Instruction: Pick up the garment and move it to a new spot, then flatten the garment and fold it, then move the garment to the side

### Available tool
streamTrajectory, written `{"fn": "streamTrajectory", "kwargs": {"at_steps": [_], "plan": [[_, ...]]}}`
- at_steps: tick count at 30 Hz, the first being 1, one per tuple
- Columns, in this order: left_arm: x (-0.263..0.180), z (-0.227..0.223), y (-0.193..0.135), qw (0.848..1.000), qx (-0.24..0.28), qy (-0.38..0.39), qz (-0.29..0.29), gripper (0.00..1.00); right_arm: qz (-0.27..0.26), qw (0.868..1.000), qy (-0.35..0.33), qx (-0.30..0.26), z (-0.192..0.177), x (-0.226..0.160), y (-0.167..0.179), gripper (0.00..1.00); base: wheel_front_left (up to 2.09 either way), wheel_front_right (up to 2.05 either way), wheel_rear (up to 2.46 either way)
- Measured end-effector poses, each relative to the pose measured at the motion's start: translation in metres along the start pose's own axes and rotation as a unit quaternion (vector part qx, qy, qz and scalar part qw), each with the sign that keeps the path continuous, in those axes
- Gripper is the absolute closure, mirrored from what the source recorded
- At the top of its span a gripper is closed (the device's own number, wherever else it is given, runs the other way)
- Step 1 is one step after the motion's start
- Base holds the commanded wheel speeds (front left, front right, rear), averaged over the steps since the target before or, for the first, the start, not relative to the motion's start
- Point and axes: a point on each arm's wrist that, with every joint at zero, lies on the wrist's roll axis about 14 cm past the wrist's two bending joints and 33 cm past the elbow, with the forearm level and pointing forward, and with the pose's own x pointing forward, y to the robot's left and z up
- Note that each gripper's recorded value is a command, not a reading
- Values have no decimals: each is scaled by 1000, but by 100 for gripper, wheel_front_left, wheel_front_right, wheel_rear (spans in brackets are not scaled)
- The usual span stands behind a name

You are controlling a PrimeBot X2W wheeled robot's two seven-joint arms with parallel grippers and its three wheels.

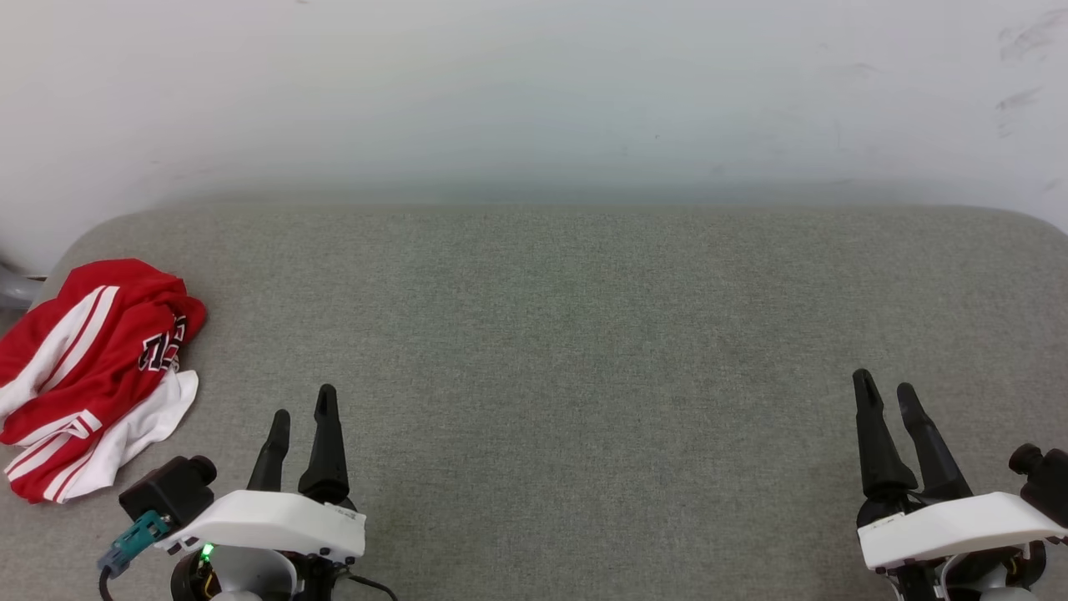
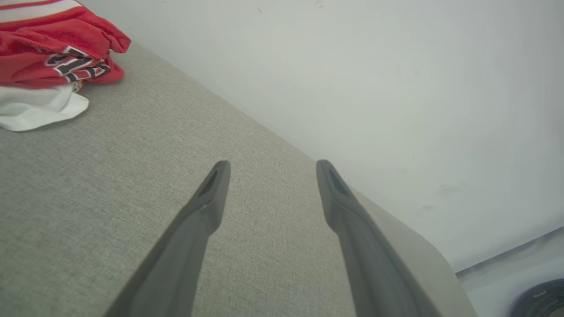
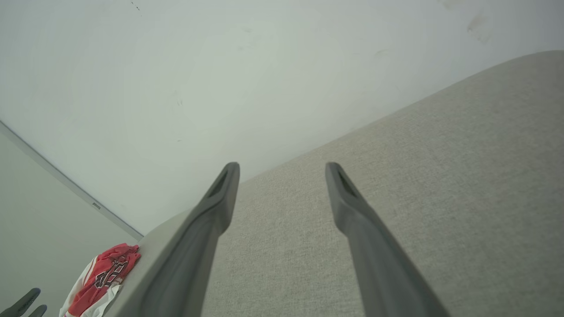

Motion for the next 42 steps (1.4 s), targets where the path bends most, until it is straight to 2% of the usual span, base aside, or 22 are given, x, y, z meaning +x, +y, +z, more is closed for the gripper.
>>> {"fn": "streamTrajectory", "kwargs": {"at_steps": [19, 42], "plan": [[-5, 3, -14, 992, 124, -24, -23, 0, 27, 992, -18, -122, 6, -3, 13, 0, 0, 0, 0], [-11, 8, -30, 970, 228, -59, -51, 0, 50, 974, -41, -216, 13, -4, 24, 0, 0, 0, 0]]}}
